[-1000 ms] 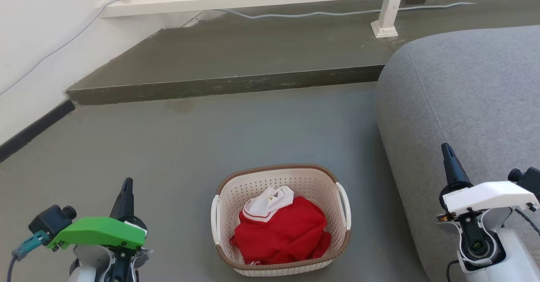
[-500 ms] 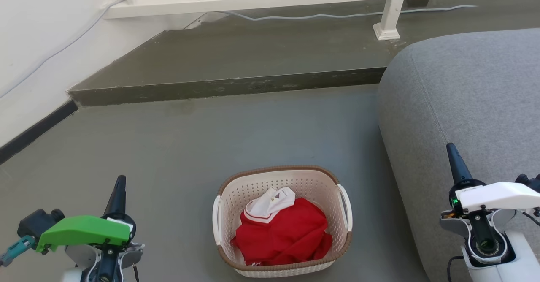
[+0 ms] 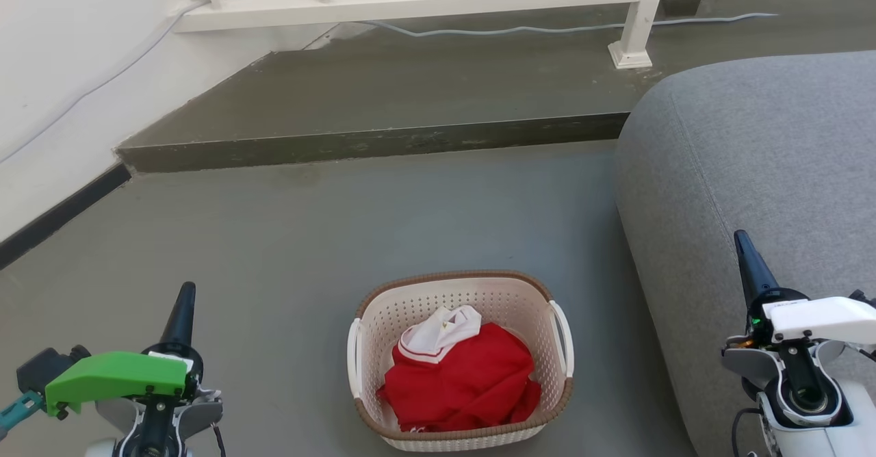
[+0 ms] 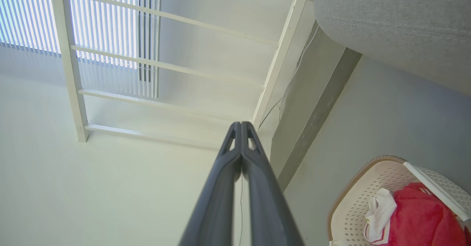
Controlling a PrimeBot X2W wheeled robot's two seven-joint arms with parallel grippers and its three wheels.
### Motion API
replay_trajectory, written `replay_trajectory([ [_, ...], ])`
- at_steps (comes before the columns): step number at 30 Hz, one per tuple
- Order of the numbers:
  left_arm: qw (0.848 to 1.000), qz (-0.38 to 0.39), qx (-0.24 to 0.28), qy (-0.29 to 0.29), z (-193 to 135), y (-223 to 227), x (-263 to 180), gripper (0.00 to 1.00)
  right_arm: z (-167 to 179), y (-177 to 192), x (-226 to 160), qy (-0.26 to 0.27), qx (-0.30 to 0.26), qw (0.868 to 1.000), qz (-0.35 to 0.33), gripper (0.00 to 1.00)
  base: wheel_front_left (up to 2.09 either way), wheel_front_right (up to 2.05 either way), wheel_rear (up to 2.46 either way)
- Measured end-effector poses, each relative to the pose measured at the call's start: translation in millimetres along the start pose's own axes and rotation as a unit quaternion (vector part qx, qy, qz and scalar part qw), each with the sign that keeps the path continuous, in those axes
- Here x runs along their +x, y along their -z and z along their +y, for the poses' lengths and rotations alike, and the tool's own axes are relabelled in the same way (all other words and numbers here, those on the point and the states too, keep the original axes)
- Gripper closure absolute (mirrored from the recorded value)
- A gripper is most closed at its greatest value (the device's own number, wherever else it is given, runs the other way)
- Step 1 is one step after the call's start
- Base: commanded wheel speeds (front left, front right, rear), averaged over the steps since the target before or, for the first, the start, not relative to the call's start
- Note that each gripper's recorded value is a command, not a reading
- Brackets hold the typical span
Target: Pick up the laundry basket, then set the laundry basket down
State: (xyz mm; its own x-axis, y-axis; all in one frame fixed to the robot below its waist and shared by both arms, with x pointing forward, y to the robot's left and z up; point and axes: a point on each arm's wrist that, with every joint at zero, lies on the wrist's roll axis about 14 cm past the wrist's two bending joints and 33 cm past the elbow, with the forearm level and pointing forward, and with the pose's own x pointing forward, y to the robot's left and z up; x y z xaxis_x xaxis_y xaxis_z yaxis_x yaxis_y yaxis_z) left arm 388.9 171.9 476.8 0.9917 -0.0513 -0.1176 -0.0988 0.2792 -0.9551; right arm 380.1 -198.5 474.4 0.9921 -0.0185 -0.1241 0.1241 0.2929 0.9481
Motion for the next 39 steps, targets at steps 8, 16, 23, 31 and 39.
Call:
replay_trajectory([
  [8, 0.999, -0.003, -0.052, 0.006, -2, -5, -2, 1.0, 1, -5, 0, -0.004, 0.053, 0.999, -0.003, 1.0, 0.0, 0.0, 0.0],
  [16, 0.995, -0.008, -0.097, 0.015, -4, -11, -4, 1.0, 4, -8, 0, -0.014, 0.106, 0.994, -0.006, 1.0, 0.0, 0.0, 0.0],
  [23, 0.99, -0.014, -0.137, 0.026, -7, -18, -6, 1.0, 7, -9, 0, -0.021, 0.153, 0.988, -0.006, 1.0, 0.0, 0.0, 0.0],
  [31, 0.989, -0.015, -0.143, 0.027, -7, -19, -6, 1.0, 7, -9, 0, -0.021, 0.155, 0.988, -0.007, 1.0, 0.0, 0.0, 0.0],
  [39, 0.989, -0.015, -0.143, 0.027, -7, -19, -6, 1.0, 7, -10, 0, -0.021, 0.155, 0.988, -0.007, 1.0, 0.0, 0.0, 0.0],
])
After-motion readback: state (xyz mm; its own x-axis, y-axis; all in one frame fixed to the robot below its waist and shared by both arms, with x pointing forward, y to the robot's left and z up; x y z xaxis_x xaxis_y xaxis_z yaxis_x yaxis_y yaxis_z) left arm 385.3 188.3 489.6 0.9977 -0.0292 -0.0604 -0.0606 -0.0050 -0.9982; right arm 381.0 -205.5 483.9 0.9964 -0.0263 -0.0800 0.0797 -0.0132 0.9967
